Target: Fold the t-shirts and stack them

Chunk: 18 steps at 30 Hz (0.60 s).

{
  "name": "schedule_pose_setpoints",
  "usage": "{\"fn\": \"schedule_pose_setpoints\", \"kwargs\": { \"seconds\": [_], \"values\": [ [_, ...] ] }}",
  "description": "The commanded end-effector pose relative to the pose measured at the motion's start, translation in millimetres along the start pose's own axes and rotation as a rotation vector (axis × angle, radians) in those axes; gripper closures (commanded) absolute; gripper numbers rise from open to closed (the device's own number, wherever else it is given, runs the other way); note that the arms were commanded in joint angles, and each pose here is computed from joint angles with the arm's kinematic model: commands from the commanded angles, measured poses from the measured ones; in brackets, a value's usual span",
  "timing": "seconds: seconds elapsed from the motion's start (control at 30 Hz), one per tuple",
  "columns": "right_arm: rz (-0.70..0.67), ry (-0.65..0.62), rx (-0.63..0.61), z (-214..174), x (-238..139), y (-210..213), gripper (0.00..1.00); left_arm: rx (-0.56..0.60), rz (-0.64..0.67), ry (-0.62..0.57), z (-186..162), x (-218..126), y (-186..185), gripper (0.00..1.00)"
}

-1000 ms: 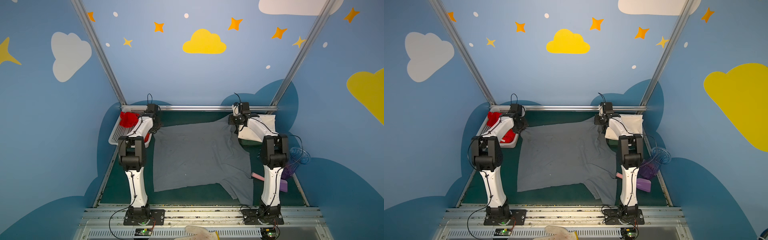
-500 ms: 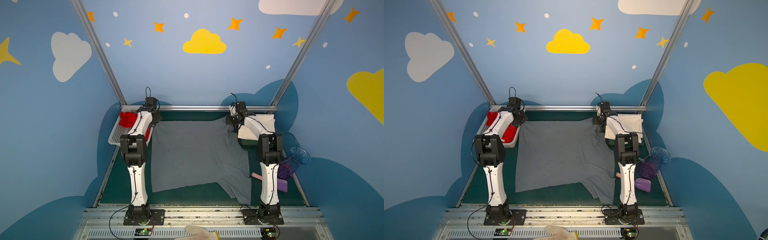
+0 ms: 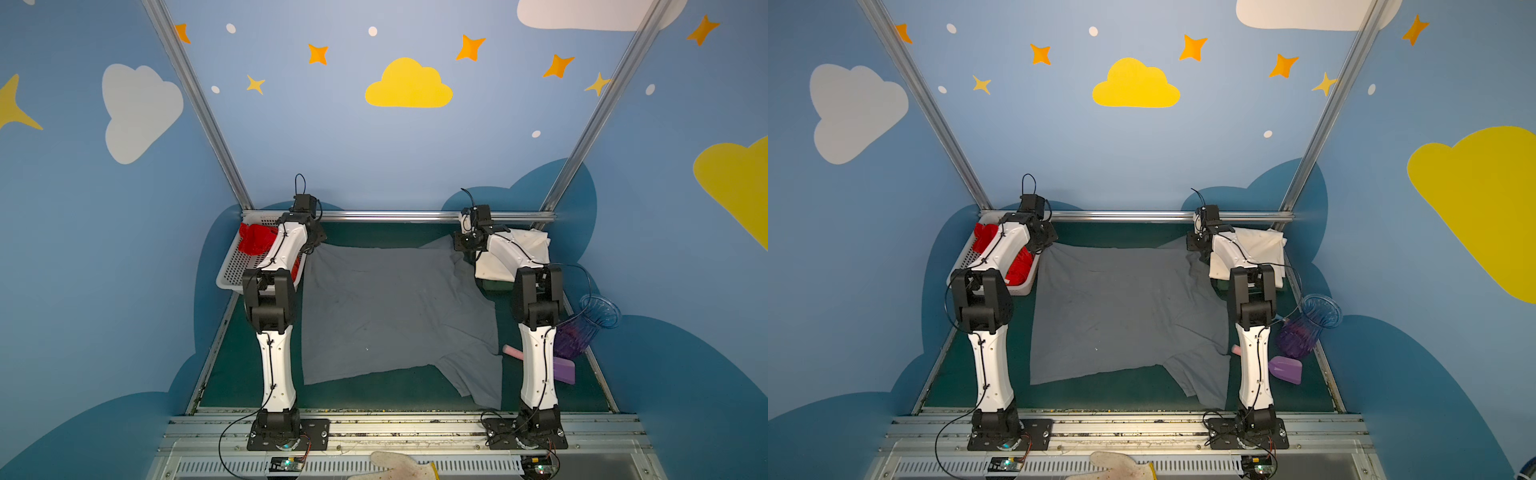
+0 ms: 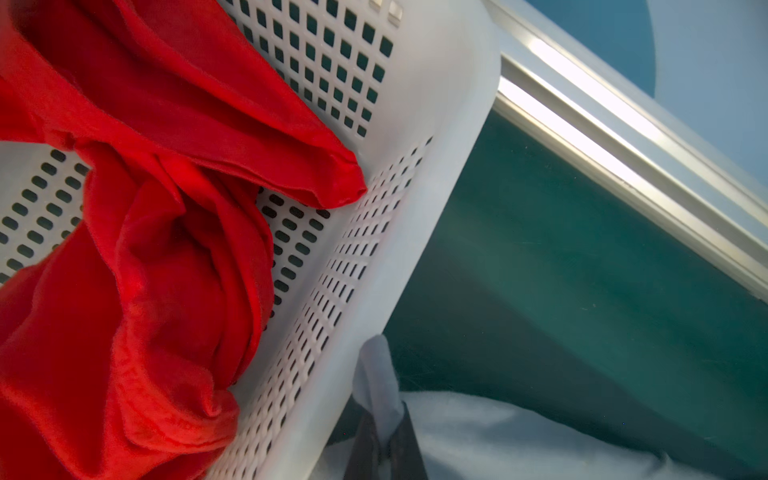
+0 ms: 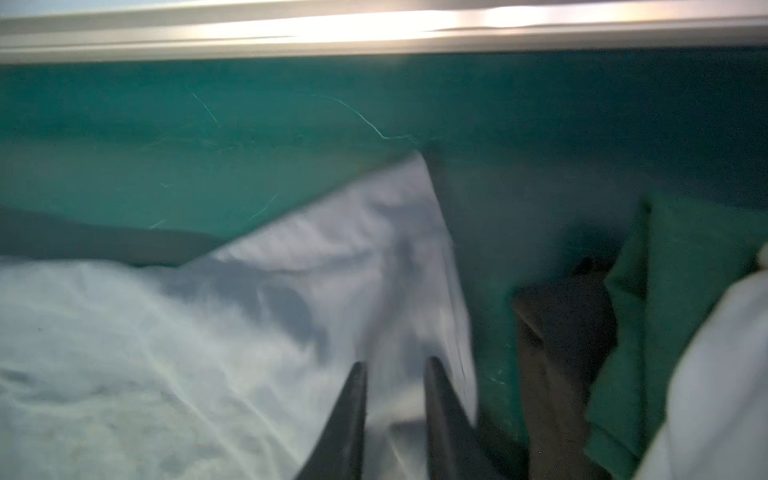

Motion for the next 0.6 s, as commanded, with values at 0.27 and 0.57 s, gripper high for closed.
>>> {"fn": "schedule_pose_setpoints", "kwargs": {
  "seconds": [0.27, 0.57],
  "values": [
    [-0.024, 0.018, 0.009, 13, 5, -4, 0.6, 0.026, 0.012, 0.015, 0, 3, 1, 0.96],
    [0.012, 0.095, -0.055, 6, 35, 35, 0.38, 0.024, -0.019, 0.033, -3, 6, -4, 0.96]
  ]
}}
Point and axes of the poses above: each gripper's point midway between its finger pads, its own x axis out along the fingers, its own y axis along the line the jaws close on, z = x × y, the point moved 5 cm from there along -x, back along the fingers, and after that the axes turned 8 degrees about -x, right-handed, at the moved point
